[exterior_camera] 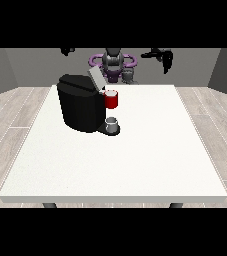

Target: Insert the coffee pod into the coffee machine and close the lid

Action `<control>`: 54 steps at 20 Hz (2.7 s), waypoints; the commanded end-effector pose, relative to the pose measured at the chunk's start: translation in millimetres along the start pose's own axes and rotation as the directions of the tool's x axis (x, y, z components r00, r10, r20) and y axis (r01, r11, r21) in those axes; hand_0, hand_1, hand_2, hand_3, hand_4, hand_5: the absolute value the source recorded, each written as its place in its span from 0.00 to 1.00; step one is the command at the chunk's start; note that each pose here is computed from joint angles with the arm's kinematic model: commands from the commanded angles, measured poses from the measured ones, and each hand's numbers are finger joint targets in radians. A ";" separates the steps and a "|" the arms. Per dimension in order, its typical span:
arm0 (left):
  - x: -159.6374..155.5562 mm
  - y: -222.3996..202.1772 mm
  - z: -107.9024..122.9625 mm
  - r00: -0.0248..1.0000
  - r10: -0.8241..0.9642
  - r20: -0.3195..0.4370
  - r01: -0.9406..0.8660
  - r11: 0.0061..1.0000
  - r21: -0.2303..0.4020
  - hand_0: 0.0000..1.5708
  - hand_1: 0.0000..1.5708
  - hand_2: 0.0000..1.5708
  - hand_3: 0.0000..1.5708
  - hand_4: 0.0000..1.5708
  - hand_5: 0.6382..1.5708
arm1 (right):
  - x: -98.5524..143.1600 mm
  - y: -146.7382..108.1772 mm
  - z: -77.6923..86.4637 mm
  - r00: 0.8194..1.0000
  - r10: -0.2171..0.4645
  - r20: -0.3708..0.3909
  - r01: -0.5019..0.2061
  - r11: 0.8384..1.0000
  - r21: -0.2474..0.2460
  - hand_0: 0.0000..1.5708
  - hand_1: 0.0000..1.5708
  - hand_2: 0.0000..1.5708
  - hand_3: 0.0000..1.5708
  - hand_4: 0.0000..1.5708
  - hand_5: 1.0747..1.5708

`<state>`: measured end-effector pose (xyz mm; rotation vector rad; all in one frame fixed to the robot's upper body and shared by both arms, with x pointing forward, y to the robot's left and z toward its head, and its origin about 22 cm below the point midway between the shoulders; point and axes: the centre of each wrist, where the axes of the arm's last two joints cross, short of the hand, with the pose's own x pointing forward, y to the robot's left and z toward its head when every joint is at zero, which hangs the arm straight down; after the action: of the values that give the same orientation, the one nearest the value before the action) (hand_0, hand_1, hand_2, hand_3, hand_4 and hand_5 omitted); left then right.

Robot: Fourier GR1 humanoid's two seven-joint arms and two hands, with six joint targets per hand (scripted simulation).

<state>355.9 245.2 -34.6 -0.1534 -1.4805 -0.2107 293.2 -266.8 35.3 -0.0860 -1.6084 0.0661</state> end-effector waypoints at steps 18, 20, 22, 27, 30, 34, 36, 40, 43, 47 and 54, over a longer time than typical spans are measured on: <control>39.1 -1.6 38.0 0.989 0.001 0.148 -0.013 0.997 0.079 0.00 0.00 0.00 0.00 0.00 1.00 | 32.1 -0.2 -57.0 0.997 -0.020 0.071 0.013 0.994 0.106 0.00 0.00 0.00 0.00 0.00 1.00; 31.7 2.5 51.5 0.988 -0.005 0.157 -0.004 0.998 0.060 0.00 0.00 0.00 0.00 0.00 1.00 | 13.9 18.9 -53.3 0.996 -0.005 0.085 -0.002 0.996 0.084 0.00 0.00 0.00 0.00 0.00 1.00; 35.9 17.0 51.6 0.989 0.000 0.150 -0.011 0.998 0.068 0.00 0.00 0.00 0.00 0.00 1.00 | 27.3 34.4 -61.2 0.997 -0.013 0.078 0.004 0.992 0.124 0.00 0.00 0.00 0.00 0.00 1.00; 47.5 -11.2 52.7 0.984 -0.034 0.175 0.019 0.996 0.086 0.00 0.00 0.00 0.00 0.00 1.00 | 22.9 21.3 -73.4 0.996 0.021 0.091 -0.032 0.993 0.115 0.00 0.00 0.00 0.00 0.00 1.00; 46.8 4.9 61.7 0.986 -0.016 0.168 -0.003 0.994 0.110 0.00 0.00 0.00 0.00 0.00 1.00 | 8.0 37.9 -63.0 0.996 0.050 0.073 -0.062 0.983 0.174 0.00 0.00 0.00 0.00 0.00 1.00; 56.8 16.5 66.8 0.988 0.006 0.153 -0.020 0.996 0.092 0.00 0.00 0.00 0.00 0.00 1.00 | 33.1 21.8 -84.1 0.997 0.049 0.054 -0.057 0.985 0.162 0.00 0.00 0.00 0.00 0.00 1.00; 57.1 1.0 63.5 0.984 -0.004 0.179 -0.013 0.995 0.098 0.00 0.00 0.00 0.00 0.08 1.00 | 30.3 37.2 -88.4 0.996 0.031 0.087 -0.044 0.989 0.144 0.00 0.00 0.00 0.00 0.00 1.00; 53.9 3.5 62.8 0.978 -0.026 0.209 0.009 0.996 0.085 0.00 0.00 0.00 0.00 0.00 1.00 | 35.9 53.8 -94.9 0.993 0.050 0.111 -0.067 0.986 0.151 0.00 0.00 0.00 0.00 0.00 1.00; 46.8 24.4 68.5 0.976 -0.070 0.208 0.043 0.991 0.128 0.00 0.00 0.00 0.00 0.00 1.00 | 43.3 63.6 -95.8 0.988 0.056 0.142 -0.082 0.980 0.182 0.00 0.00 0.00 0.00 0.00 1.00; 35.5 22.6 72.9 0.984 -0.047 0.171 0.022 0.989 0.148 0.00 0.00 0.00 0.00 0.00 1.00 | 37.7 64.6 -92.4 0.989 0.078 0.122 -0.103 0.970 0.219 0.00 0.00 0.00 0.00 0.00 1.00; 54.7 26.4 63.3 0.984 -0.043 0.172 0.017 0.989 0.145 0.00 0.00 0.00 0.00 0.09 1.00 | 51.4 69.8 -106.8 0.987 0.086 0.135 -0.116 0.965 0.235 0.00 0.00 0.00 0.00 0.07 1.00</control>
<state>303.7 272.4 23.1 -0.0478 -1.6876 -0.1252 396.1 -196.8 83.3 0.0141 -1.7318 0.3282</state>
